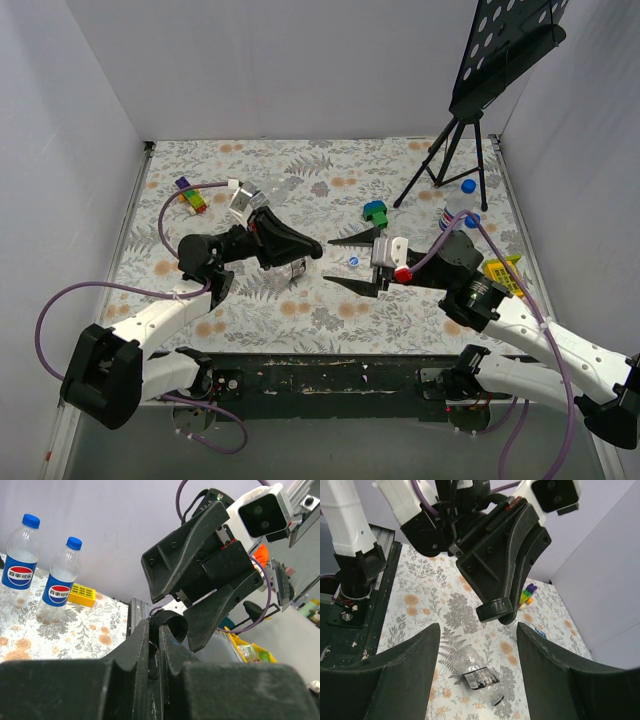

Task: Screw on the bottle caps
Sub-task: Adjust the bottle cap at the center of the board.

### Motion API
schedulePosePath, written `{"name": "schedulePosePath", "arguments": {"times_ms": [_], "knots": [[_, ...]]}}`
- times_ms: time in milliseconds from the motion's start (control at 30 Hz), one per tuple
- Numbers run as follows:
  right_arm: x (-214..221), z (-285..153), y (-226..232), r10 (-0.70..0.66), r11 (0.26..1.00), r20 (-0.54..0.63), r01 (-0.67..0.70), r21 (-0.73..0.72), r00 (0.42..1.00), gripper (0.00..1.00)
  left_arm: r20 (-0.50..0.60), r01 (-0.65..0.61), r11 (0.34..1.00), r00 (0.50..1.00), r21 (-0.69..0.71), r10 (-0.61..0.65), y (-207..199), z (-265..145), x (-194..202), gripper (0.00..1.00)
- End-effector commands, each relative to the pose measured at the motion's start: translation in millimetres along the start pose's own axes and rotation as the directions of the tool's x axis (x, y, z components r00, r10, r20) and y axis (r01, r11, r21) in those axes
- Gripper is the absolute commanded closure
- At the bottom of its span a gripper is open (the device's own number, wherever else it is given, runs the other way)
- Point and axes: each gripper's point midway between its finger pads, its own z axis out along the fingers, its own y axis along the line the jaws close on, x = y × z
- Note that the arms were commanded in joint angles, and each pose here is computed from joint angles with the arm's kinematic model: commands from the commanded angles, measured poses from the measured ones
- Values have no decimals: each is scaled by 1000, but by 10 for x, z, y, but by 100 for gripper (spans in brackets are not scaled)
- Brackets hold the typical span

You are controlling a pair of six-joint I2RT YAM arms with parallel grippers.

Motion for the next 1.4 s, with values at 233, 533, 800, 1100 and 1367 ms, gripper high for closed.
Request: {"name": "schedulePosePath", "arguments": {"times_ms": [233,533,800,1100,1367], "knots": [[-452,29,-117,-86,996,181,87,3,980,35,123,106,994,987,20,-108,-163,53,-257,100],[-487,90,-140,-80,996,216,85,-13,973,37,135,169,985,975,45,-173,-235,89,-250,100],[-490,102,-130,-68,996,233,78,-34,970,43,122,184,981,974,59,-190,-272,134,-216,100],[-469,115,-112,-57,996,235,71,-55,970,53,111,188,979,974,80,-196,-328,171,-200,100],[-435,120,-82,-44,995,230,63,-76,972,58,107,208,973,970,102,-218,-383,174,-200,100]]}}
